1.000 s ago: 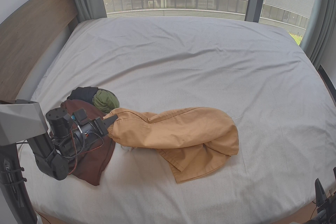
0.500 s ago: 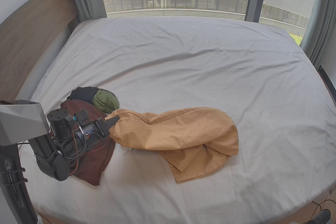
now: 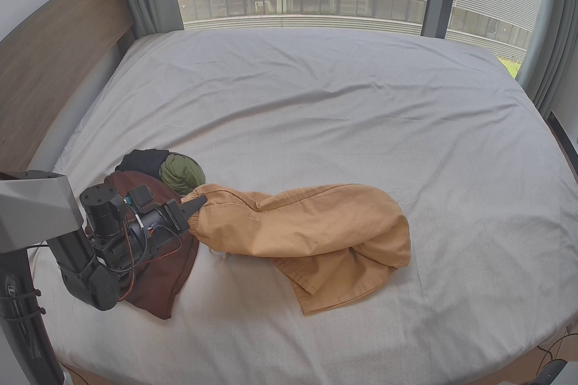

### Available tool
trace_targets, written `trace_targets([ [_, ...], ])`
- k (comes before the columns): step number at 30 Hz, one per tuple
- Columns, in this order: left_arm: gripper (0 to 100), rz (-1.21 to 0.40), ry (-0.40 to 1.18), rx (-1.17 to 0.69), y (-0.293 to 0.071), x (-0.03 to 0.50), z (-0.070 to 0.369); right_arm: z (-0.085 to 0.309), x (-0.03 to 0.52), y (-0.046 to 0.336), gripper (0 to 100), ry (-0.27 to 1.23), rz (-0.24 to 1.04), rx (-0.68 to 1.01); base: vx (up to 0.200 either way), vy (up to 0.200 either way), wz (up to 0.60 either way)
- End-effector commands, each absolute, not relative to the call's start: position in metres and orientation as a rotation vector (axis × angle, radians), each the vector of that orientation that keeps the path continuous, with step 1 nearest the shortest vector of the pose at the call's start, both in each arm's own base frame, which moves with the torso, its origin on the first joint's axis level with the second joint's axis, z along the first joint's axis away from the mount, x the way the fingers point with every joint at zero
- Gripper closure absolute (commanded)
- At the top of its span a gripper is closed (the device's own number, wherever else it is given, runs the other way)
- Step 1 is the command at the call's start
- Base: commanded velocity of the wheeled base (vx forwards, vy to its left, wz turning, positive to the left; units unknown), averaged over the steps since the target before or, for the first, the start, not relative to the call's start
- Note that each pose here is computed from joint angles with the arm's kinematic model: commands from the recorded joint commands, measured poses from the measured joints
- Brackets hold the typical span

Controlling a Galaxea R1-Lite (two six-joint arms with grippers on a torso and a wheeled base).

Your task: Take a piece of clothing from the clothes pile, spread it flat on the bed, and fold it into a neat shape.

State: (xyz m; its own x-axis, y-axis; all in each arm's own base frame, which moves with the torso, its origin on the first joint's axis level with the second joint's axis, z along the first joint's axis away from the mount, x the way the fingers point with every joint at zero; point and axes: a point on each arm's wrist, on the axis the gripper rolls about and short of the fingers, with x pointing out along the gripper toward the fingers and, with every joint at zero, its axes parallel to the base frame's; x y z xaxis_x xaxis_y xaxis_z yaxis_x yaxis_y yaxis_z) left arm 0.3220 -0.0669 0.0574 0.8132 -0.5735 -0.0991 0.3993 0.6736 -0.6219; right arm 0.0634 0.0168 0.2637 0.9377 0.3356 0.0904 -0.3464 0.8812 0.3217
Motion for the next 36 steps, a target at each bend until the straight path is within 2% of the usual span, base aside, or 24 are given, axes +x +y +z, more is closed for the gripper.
trace_targets([
  [1, 100, -0.564, 0.287, -0.625, -0.067, 0.321, 0.062, 0.283, 0.139, 0.040, 0, 0.097, 0.415, 0.334, 0.000, 0.000, 0.00],
  [7, 100, -0.564, 0.288, -0.627, -0.068, 0.322, 0.062, 0.254, 0.182, 0.050, 0, 0.188, 0.418, 0.335, 0.000, 0.000, 0.00],
  [14, 100, -0.564, 0.286, -0.626, -0.067, 0.321, 0.062, 0.218, 0.223, 0.047, 0, 0.181, 0.411, 0.346, 0.000, 0.000, 0.00],
  [25, 100, -0.562, 0.292, -0.642, -0.067, 0.323, 0.061, 0.183, 0.254, 0.044, 0, 0.316, 0.403, 0.384, 0.000, 0.000, 0.00],
  [36, 100, -0.560, 0.292, -0.642, -0.067, 0.323, 0.061, 0.146, 0.287, 0.039, 0, 0.389, 0.383, 0.471, 0.000, 0.000, 0.00],
])
